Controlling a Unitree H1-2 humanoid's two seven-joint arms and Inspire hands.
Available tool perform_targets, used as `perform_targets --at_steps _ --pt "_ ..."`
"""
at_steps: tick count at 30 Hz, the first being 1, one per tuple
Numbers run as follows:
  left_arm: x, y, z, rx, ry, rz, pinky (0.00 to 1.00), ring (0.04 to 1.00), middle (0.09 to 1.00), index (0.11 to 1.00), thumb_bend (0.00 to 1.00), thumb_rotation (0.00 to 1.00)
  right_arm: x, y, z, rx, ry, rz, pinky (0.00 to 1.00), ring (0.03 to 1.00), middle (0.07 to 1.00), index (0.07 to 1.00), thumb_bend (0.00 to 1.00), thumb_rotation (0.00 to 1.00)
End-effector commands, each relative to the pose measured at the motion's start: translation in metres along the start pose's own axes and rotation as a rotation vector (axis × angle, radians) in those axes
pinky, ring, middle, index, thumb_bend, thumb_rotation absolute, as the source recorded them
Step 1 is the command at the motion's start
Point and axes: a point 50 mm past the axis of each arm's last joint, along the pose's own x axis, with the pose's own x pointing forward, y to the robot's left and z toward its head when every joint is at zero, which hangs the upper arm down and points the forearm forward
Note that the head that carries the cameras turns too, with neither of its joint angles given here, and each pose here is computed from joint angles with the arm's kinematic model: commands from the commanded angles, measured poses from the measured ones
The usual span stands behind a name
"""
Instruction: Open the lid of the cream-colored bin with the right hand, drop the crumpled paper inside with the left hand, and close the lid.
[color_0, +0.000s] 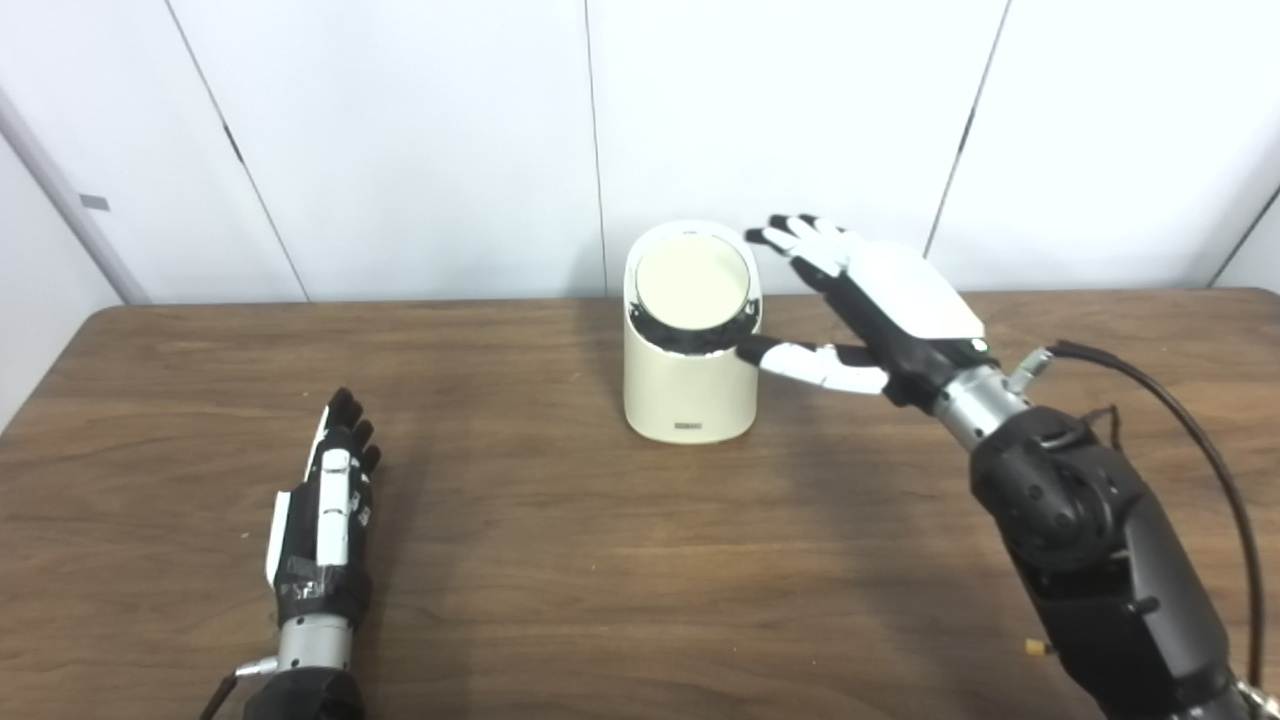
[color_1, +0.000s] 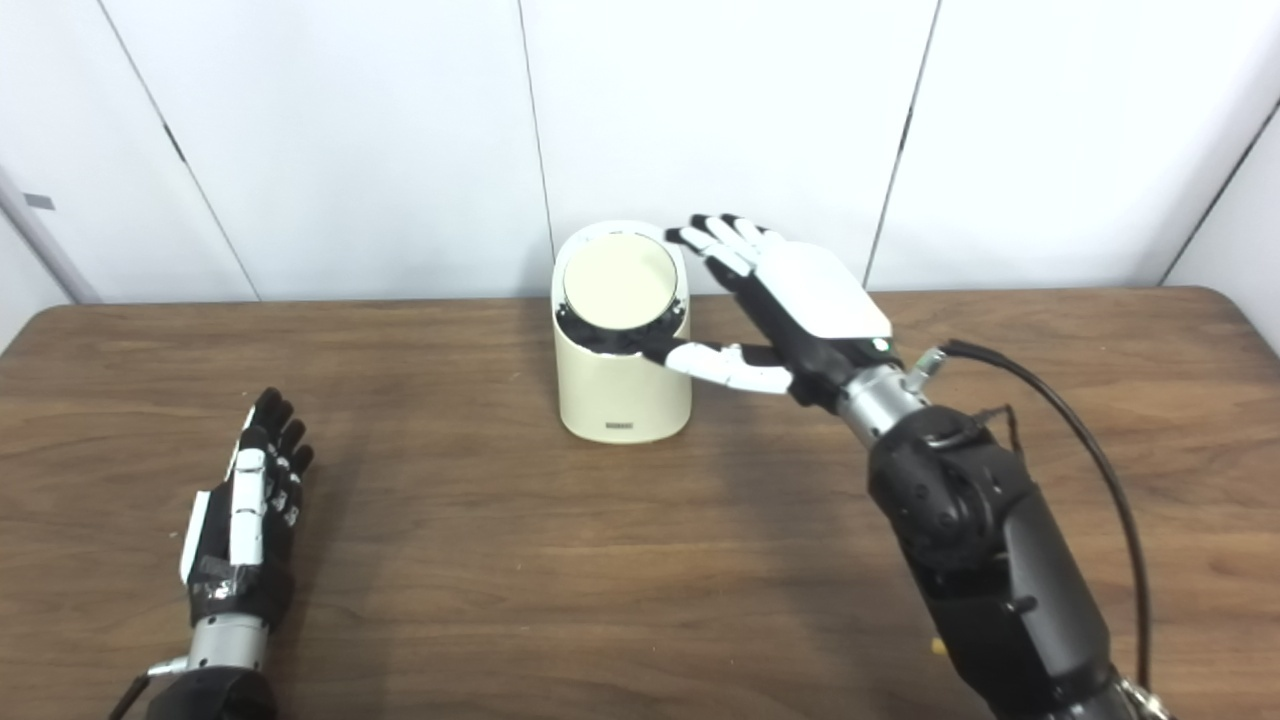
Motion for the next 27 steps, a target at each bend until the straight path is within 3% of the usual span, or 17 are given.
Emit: perform_targets --at_steps 1,6,11,16,27 --pt "-0.009 0.0 -0.016 -0.007 0.042 0.003 1.0 1.0 1.0 1.0 0.45 0.86 0.002 -0.018 0.002 0.003 -0.033 -0.081 1.0 1.0 0.986 0.931 0.54 1.0" --pt "-0.008 0.002 -0.015 -0.009 0.039 0.0 1.0 1.0 1.0 1.0 0.46 0.84 -0.008 -0.021 -0.014 0.094 0.043 -0.101 1.0 1.0 0.995 0.936 0.53 1.0" --pt "-0.007 0.005 -0.014 0.008 0.044 -0.015 1.0 1.0 1.0 1.0 0.46 0.87 -0.022 -0.019 -0.031 0.125 0.098 -0.103 0.93 0.999 0.986 0.937 0.5 1.0" --pt "-0.008 0.006 -0.012 0.014 0.053 -0.027 1.0 1.0 1.0 1.0 0.44 0.89 -0.035 -0.013 -0.05 0.188 0.148 -0.116 0.94 0.994 0.977 0.935 0.51 1.0" --pt "-0.01 0.011 -0.007 0.039 0.046 -0.051 1.0 1.0 1.0 1.0 0.44 0.91 -0.061 0.028 -0.088 0.503 0.255 -0.214 0.94 0.956 0.956 0.932 0.57 1.0"
